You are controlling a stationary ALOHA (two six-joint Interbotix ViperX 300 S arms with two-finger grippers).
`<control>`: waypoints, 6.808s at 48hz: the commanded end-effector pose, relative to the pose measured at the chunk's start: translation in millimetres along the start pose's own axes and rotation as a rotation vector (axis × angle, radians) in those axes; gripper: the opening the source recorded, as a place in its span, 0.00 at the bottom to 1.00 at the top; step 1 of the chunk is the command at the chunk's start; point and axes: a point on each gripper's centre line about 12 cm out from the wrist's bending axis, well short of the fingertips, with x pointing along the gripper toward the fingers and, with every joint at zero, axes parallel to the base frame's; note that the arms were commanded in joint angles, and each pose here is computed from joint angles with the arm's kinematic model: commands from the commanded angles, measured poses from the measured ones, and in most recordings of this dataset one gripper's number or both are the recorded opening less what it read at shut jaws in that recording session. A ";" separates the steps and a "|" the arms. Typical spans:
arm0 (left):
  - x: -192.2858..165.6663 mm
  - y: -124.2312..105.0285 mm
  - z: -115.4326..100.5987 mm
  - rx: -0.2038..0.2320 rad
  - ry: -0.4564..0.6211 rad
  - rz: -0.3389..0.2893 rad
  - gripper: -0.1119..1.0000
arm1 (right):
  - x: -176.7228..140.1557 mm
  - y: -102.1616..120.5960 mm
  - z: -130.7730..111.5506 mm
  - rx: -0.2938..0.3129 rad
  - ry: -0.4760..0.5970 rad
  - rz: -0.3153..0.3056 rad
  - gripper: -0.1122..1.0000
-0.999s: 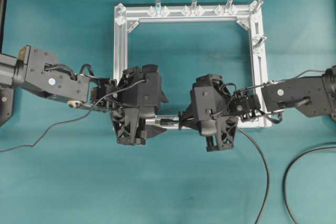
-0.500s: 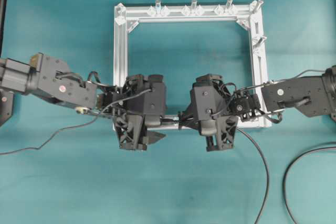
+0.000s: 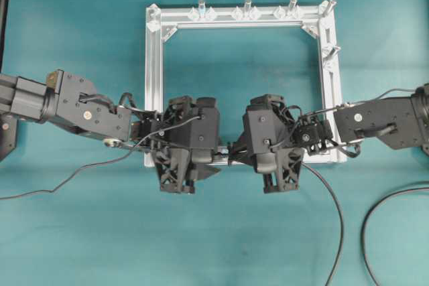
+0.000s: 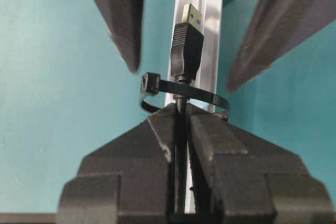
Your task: Insert the wire through the string loop located in the center.
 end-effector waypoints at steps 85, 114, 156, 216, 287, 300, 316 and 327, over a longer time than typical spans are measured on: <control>-11.8 -1.9 9.7 0.008 -0.032 -0.004 0.25 | -3.6 -1.3 -0.8 -0.002 0.016 -0.009 0.71; -46.2 -1.7 5.7 0.008 0.017 -0.006 0.25 | -20.8 -1.3 1.0 -0.003 -0.005 -0.008 0.71; -112.3 -10.7 -66.4 -0.113 0.168 -0.022 0.25 | -25.0 -1.4 -3.2 -0.007 0.000 -0.007 0.71; -125.1 -5.4 -114.8 -0.203 0.169 -0.009 0.25 | -25.0 -1.3 -2.6 -0.009 -0.002 -0.007 0.71; -140.6 -3.7 -80.7 -0.185 0.054 -0.019 0.67 | -30.8 -1.0 5.2 -0.009 -0.027 -0.006 0.71; -166.1 4.6 -65.5 -0.199 -0.058 -0.011 0.67 | -68.1 -12.0 22.8 -0.013 -0.054 -0.052 0.70; -199.5 12.2 -50.3 -0.019 -0.199 0.018 0.67 | -106.2 -15.0 30.5 -0.045 -0.114 -0.069 0.70; -217.1 14.7 -53.7 -0.027 -0.263 0.025 0.67 | -130.9 -18.5 17.5 -0.040 -0.150 -0.072 0.70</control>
